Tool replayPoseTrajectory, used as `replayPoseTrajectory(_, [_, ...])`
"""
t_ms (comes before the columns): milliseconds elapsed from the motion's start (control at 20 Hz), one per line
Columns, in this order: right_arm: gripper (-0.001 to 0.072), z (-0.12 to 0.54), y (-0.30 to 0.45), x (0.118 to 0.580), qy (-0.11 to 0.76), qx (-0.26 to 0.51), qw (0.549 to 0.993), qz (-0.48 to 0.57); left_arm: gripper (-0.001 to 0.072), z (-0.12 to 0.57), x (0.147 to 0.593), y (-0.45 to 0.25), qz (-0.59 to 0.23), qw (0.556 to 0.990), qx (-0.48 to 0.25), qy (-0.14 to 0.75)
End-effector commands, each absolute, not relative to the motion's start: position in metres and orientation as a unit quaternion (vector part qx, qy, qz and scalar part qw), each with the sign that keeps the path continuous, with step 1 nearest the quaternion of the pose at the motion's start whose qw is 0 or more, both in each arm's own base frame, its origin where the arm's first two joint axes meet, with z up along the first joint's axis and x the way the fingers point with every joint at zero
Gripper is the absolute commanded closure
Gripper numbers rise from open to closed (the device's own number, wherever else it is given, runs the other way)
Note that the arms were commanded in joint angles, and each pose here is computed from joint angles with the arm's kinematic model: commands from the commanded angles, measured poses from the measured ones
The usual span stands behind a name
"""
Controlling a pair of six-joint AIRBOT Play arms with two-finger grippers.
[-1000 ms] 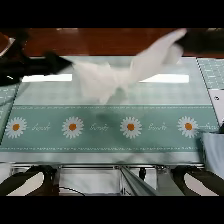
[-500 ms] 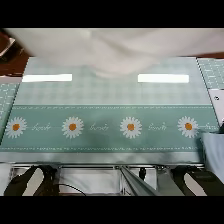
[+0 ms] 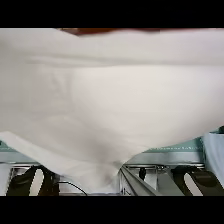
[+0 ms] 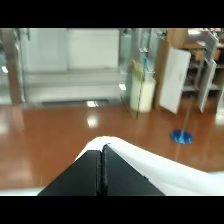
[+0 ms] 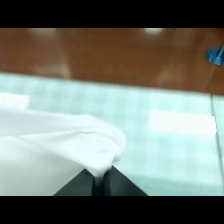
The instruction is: Fold the shirts.
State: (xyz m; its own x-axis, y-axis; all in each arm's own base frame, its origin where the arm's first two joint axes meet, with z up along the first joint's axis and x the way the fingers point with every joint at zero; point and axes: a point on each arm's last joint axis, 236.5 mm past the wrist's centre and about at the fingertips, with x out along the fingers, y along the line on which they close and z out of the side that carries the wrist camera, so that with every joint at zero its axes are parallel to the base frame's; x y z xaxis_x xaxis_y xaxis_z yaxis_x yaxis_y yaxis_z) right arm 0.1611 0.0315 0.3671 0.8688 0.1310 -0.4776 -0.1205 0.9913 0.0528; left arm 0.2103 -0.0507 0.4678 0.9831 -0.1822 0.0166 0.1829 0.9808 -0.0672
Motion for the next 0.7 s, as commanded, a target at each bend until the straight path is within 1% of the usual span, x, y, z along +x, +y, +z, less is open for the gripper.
replayPoseTrajectory(0, [0.0675, 0.266, 0.039, 0.165, 0.379, 0.045, 0.922, 0.072, 0.069, 0.401, 0.251, -0.043, -0.1, 0.988, -0.079, 0.084])
replayPoseTrajectory(150, [0.0676, 0.173, 0.055, 0.192, 0.463, 0.079, 0.878, 0.093, 0.069, 0.294, 0.306, -0.061, -0.155, 0.953, -0.143, 0.217])
replayPoseTrajectory(300, [0.0677, 0.089, 0.055, 0.23, 0.497, 0.111, 0.857, 0.075, 0.069, 0.186, 0.348, -0.09, -0.188, 0.91, -0.169, 0.328])
replayPoseTrajectory(400, [0.0677, 0.05, 0.048, 0.265, 0.502, 0.124, 0.854, 0.053, 0.069, 0.137, 0.379, -0.11, -0.191, 0.893, -0.18, 0.365])
replayPoseTrajectory(550, [0.0676, 0.017, 0.024, 0.332, 0.482, 0.165, 0.86, 0.006, 0.069, 0.094, 0.429, -0.129, -0.175, 0.893, -0.19, 0.37])
replayPoseTrajectory(650, [0.0676, 0.002, 0.01, 0.37, 0.475, 0.194, 0.858, -0.011, 0.069, 0.071, 0.45, -0.14, -0.171, 0.891, -0.189, 0.377])
